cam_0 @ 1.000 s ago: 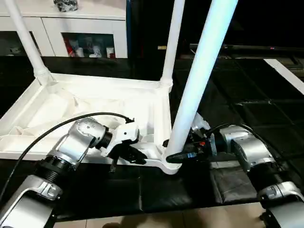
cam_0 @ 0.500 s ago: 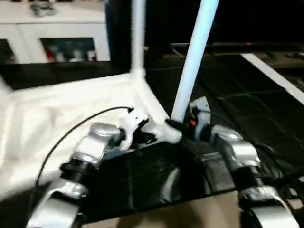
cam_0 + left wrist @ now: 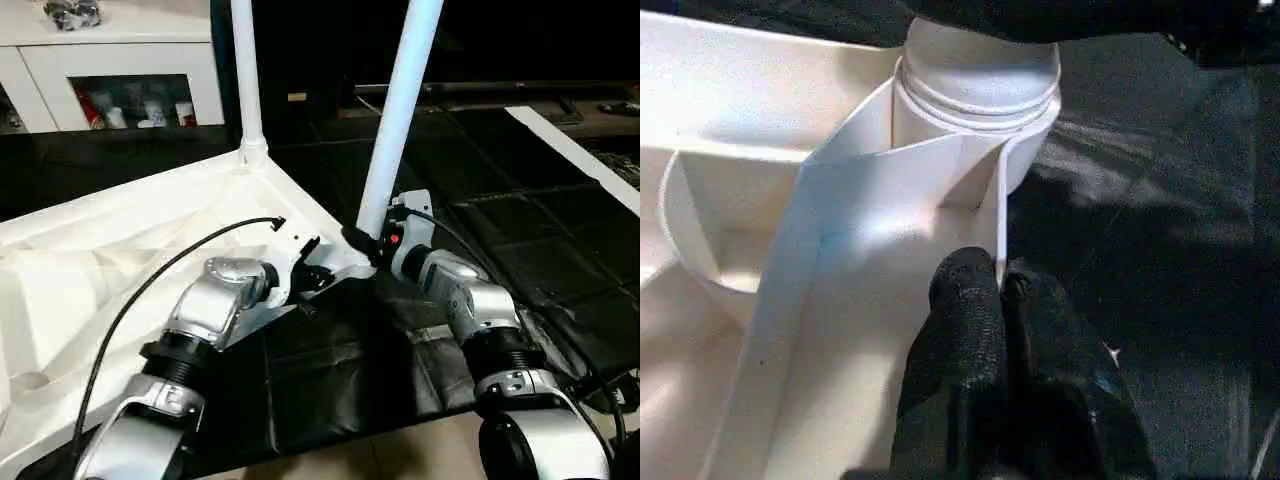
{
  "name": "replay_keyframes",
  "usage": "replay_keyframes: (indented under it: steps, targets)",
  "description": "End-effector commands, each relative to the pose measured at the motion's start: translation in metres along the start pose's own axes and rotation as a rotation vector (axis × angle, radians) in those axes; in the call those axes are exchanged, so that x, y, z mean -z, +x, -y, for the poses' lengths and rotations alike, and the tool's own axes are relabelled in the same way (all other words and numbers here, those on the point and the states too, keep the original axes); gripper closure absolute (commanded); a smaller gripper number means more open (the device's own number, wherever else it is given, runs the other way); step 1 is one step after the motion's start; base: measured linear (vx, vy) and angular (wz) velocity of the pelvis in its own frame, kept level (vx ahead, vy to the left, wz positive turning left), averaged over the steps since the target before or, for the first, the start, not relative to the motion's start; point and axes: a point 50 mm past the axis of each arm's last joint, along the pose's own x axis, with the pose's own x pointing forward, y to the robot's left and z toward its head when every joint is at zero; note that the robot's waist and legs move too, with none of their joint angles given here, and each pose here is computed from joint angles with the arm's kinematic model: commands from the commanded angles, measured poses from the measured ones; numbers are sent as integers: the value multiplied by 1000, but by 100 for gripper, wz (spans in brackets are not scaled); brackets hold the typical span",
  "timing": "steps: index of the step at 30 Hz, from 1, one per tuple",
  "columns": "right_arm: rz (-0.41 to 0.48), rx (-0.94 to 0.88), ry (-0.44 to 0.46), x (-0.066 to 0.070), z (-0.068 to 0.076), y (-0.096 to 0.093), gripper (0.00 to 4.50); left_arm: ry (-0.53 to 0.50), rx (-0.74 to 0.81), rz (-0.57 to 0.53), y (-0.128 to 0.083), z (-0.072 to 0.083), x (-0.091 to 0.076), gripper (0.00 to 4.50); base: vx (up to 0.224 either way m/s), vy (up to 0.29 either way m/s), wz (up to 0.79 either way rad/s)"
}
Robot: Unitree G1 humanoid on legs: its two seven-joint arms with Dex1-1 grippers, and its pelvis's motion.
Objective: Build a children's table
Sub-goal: Rotate leg to tighten
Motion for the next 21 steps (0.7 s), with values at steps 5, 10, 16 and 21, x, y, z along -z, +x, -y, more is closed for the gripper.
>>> replay_keyframes:
  steps: [5, 10, 16, 21]
  targets:
    - [-99, -359, -74, 11, -3, -31, 66, 191, 218, 15, -16, 10, -5, 450, 0, 0, 0]
    - [-152, -445, -173, 5, 6, -47, 30, 268, 315, -22, -25, 8, 2, 450, 0, 0, 0]
    - [-193, -616, -256, -9, 6, -64, 30, 334, 498, -63, -36, 12, 6, 450, 0, 0, 0]
    - [-274, -700, -321, -9, 4, -67, 56, 389, 577, -130, -40, 14, 10, 450, 0, 0, 0]
